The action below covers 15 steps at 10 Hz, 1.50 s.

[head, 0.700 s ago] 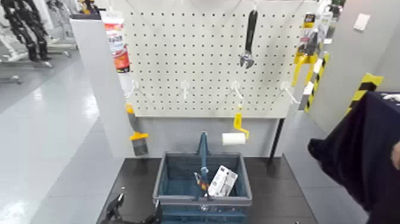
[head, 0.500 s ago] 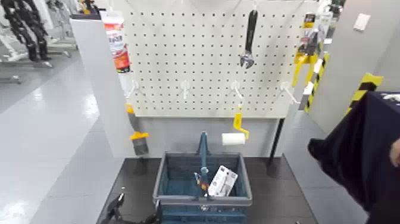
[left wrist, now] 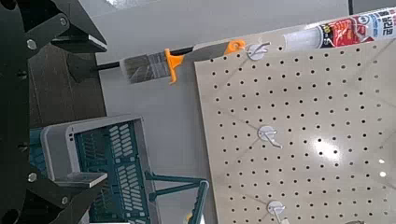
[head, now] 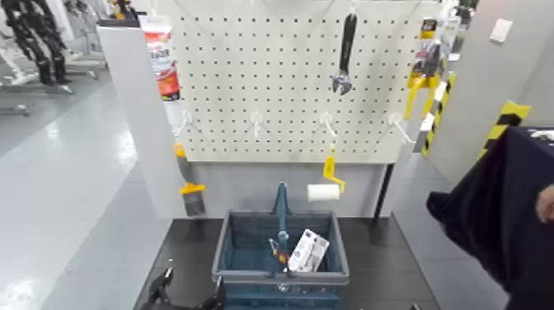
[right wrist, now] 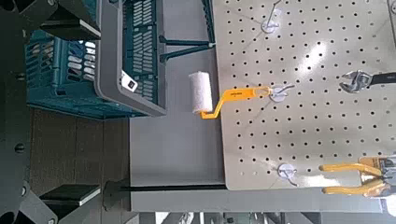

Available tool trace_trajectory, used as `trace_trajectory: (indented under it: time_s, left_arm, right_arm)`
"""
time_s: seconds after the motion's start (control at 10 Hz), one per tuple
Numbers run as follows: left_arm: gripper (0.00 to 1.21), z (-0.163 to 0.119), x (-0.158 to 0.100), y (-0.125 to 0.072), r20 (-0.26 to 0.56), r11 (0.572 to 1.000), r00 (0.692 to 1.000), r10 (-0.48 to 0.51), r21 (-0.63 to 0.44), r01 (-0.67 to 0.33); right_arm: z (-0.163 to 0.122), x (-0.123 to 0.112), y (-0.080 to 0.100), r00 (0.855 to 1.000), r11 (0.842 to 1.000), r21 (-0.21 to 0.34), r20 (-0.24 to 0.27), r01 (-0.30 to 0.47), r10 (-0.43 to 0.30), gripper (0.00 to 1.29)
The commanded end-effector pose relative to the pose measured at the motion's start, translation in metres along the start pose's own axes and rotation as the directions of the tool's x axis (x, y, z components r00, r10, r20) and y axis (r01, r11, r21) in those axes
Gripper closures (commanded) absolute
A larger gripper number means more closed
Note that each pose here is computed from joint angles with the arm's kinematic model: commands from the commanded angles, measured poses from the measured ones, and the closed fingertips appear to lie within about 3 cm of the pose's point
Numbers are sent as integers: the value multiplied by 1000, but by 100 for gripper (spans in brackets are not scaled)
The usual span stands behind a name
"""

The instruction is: Put the yellow pliers into the crate.

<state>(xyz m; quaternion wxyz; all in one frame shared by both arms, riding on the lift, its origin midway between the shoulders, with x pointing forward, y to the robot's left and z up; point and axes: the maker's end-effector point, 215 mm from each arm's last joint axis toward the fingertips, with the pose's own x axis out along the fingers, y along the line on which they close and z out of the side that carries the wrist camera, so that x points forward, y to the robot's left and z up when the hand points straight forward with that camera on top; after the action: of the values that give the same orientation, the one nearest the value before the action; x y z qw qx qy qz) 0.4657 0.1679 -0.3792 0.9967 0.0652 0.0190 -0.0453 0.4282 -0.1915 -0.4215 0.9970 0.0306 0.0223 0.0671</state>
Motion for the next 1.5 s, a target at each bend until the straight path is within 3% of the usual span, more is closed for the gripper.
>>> trace_trajectory:
  time_s: [0.1,0.4,0.8,1.0,1.5]
  left_arm:
    - [31,0,0,0,-1,1000,1000,0,-1,0]
    - [31,1,0,0,1,1000,1000,2,-3,-2]
    - [31,1,1,-2,-1,1000,1000,-2,-7,2]
    - [31,3,2,-4,4,1000,1000,-6,-6,6]
    - [31,6,4,-10,8,1000,1000,-15,-9,15]
  right_arm:
    - [16,6,-17,1000,1000,-27,8,-8,8,14]
    - [41,20,-77,998,997,-34,9,69,-68,13]
    - [86,43,-124,995,995,-36,34,92,-91,13]
    - [116,62,-143,996,997,-34,51,71,-70,13]
    - [201,110,-167,994,995,-104,108,9,2,13]
